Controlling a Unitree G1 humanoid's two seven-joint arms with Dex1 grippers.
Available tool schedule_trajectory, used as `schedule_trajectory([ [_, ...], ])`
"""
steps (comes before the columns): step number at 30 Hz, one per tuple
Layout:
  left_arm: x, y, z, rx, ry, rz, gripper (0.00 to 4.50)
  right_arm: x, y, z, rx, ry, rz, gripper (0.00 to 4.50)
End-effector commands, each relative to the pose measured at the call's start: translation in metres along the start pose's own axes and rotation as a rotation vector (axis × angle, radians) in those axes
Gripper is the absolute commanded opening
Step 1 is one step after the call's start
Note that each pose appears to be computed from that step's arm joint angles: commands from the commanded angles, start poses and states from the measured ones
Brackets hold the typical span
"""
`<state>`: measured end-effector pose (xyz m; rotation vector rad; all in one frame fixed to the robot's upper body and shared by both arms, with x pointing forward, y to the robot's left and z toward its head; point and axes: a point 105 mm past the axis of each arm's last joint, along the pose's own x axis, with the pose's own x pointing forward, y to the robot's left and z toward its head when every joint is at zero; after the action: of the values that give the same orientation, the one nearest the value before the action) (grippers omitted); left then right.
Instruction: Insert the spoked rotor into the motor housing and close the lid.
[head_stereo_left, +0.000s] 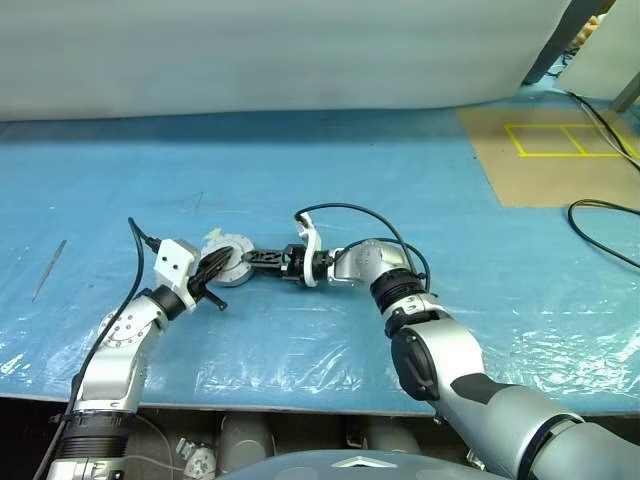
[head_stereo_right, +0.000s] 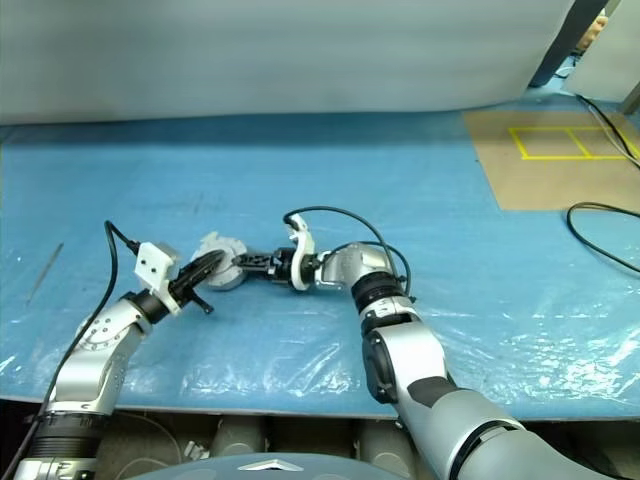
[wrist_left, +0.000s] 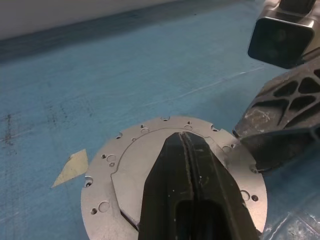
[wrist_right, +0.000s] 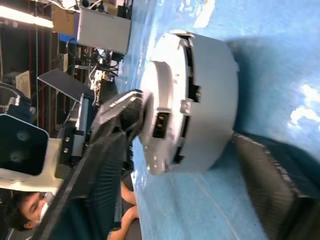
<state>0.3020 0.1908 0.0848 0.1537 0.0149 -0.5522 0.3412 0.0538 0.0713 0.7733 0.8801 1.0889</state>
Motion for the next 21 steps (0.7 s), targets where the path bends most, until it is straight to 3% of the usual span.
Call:
schedule_trajectory([
  [1,-0.002,-0.004,-0.012,-0.017,0.042,-0.01,0.0,-0.001,-0.008,-0.003,0.01,0.011,-0.048,4.48],
  [13,-0.007,0.016,-0.014,0.026,0.069,0.081,0.0,0.02,-0.014,-0.015,0.092,-0.001,-0.132,4.48],
  [21,-0.011,0.032,-0.018,0.054,0.102,0.158,0.0,0.04,0.002,-0.025,0.192,0.017,-0.103,4.48],
])
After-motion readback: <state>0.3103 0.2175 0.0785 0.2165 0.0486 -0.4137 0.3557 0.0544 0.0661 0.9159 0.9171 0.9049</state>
